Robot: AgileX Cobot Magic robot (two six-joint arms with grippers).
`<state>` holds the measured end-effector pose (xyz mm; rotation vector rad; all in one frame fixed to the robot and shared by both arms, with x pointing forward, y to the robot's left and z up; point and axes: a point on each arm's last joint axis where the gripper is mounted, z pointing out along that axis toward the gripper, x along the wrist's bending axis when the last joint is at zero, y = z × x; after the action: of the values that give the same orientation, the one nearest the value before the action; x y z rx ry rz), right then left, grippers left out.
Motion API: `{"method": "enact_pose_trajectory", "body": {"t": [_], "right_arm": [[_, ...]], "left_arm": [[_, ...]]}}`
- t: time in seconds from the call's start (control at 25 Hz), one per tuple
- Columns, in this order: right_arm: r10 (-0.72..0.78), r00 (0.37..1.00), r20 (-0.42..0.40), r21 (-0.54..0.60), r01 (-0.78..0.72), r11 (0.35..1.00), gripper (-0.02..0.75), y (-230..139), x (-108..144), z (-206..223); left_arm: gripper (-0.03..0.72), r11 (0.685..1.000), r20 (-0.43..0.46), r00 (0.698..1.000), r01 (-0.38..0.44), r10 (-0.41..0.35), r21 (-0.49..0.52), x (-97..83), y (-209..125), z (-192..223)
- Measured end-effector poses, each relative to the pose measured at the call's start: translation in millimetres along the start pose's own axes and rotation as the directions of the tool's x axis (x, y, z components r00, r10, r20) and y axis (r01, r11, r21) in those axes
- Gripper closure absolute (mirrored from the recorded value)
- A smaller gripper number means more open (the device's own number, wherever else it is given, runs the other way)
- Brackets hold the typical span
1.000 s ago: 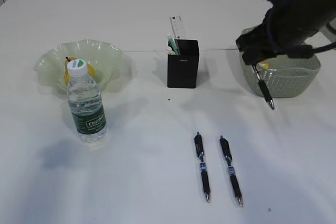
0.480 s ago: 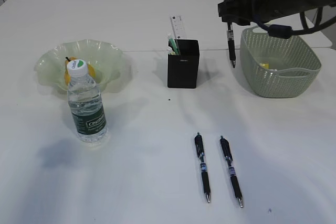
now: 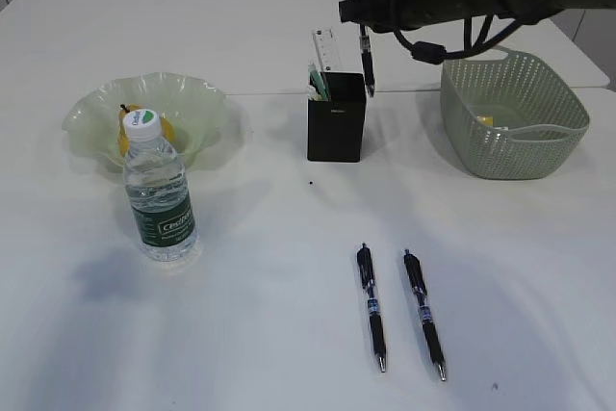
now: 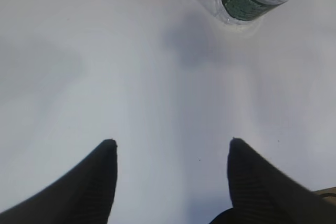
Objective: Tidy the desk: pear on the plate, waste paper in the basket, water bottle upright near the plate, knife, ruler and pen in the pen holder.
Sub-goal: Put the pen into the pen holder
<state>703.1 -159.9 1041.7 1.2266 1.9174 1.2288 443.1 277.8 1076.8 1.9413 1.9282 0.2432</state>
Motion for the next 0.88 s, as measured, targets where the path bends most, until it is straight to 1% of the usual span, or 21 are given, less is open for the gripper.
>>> {"method": "enact_pose_trajectory", "body": {"t": [0.16,0.4,0.6,0.88], "right_arm": [[0.002,1.0,0.004,-0.051,-0.002,0.999,0.633,12,-4,19],[0.018,1.0,0.0,-0.07,-0.018,0.997,0.633,10,-7,42],[0.05,0.999,-0.007,-0.021,-0.05,0.999,0.633,-14,-8,62],[0.085,0.996,-0.011,0.03,-0.085,0.996,0.624,-40,-10,81]], "left_arm": [[0.222,1.0,0.0,1.0,0.0,0.0,-0.011,0.0,1,0],[0.222,1.0,0.0,1.0,0.0,0.0,-0.026,0.0,2,0],[0.222,0.999,0.0,1.0,0.0,0.0,-0.044,0.0,4,0],[0.222,0.999,0.0,1.0,0.0,0.0,-0.048,0.0,4,0]]}}
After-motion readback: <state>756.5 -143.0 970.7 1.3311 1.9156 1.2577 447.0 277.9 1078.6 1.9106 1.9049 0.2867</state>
